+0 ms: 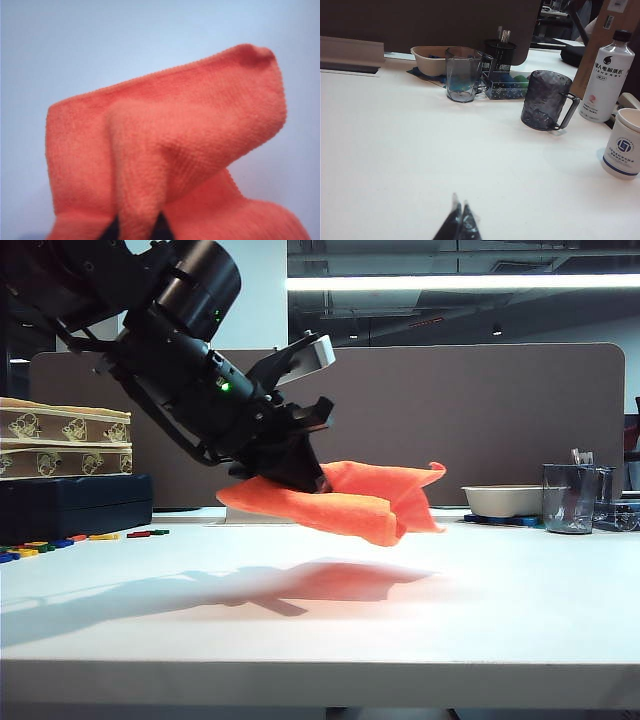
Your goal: Use an orange cloth to wipe the letter magnets on the table away for a distance.
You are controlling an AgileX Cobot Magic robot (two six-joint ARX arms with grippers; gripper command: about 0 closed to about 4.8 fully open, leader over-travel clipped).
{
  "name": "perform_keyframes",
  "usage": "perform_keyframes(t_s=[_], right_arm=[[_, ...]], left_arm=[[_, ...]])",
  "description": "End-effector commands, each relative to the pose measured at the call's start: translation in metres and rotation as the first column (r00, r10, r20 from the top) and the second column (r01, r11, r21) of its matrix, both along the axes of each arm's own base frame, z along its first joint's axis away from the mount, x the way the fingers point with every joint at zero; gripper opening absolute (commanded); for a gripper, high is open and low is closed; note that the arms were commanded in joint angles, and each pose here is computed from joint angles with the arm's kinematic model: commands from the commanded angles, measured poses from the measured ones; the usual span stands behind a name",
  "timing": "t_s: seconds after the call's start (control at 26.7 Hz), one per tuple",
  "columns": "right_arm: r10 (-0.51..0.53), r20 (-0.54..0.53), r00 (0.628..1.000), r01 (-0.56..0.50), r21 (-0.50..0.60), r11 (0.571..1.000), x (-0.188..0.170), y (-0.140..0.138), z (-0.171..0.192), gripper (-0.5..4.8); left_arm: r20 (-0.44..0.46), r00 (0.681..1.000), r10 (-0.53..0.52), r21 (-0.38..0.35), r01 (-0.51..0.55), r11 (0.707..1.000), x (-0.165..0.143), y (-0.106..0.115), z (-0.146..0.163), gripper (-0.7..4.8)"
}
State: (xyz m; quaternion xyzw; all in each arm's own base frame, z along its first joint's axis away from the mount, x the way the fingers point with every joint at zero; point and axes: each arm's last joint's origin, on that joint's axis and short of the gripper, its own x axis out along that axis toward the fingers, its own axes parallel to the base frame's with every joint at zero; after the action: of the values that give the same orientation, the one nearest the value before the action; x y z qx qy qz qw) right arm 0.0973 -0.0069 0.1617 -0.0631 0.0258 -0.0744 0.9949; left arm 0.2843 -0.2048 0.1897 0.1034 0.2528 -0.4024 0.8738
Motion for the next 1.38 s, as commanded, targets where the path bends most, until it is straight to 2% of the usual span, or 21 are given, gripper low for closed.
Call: perform_keyframes(t_s=[0.04, 0.26, 0.41, 0.82, 1.12, 1.38], right_arm=[[-0.001, 0.026, 1.0, 0.001, 0.0, 1.0, -0.001, 0.0, 0.002, -0.01], [-0.001, 0.026, 1.0, 0.001, 0.0, 1.0, -0.001, 0.0, 0.002, -0.01], [-0.001, 0.026, 1.0, 0.001, 0.0, 1.0, -0.001, 0.0, 0.002, -0.01], [-0.001, 0.026, 1.0, 0.001, 0.0, 1.0, -0.001, 0.0, 0.002, -0.01], [0.0, 0.025, 1.0, 0.0, 0.0, 1.0, 0.0, 0.0, 0.002, -0.01], [0.0, 0.026, 1.0, 0.0, 0.0, 1.0, -0.001, 0.0, 0.002, -0.01]], left_arm=[[0.006, 1.0, -0.018, -0.016, 0.018, 1.0, -0.001, -0.001, 0.003, 2.1], [-0.022, 1.0, -0.019, -0.028, 0.018, 0.999, -0.003, 0.0, 0.006, 2.16], [-0.012, 1.0, -0.022, -0.035, 0.021, 0.999, -0.009, 0.004, 0.02, 2.16], [0.132, 0.991, -0.006, -0.12, 0.022, 0.993, -0.044, 0.028, 0.091, 2.16], [0.206, 0.978, 0.025, -0.151, 0.006, 0.989, -0.073, 0.05, 0.127, 2.16], [0.246, 0.967, 0.059, -0.07, -0.043, 0.997, -0.095, 0.069, 0.136, 2.16]])
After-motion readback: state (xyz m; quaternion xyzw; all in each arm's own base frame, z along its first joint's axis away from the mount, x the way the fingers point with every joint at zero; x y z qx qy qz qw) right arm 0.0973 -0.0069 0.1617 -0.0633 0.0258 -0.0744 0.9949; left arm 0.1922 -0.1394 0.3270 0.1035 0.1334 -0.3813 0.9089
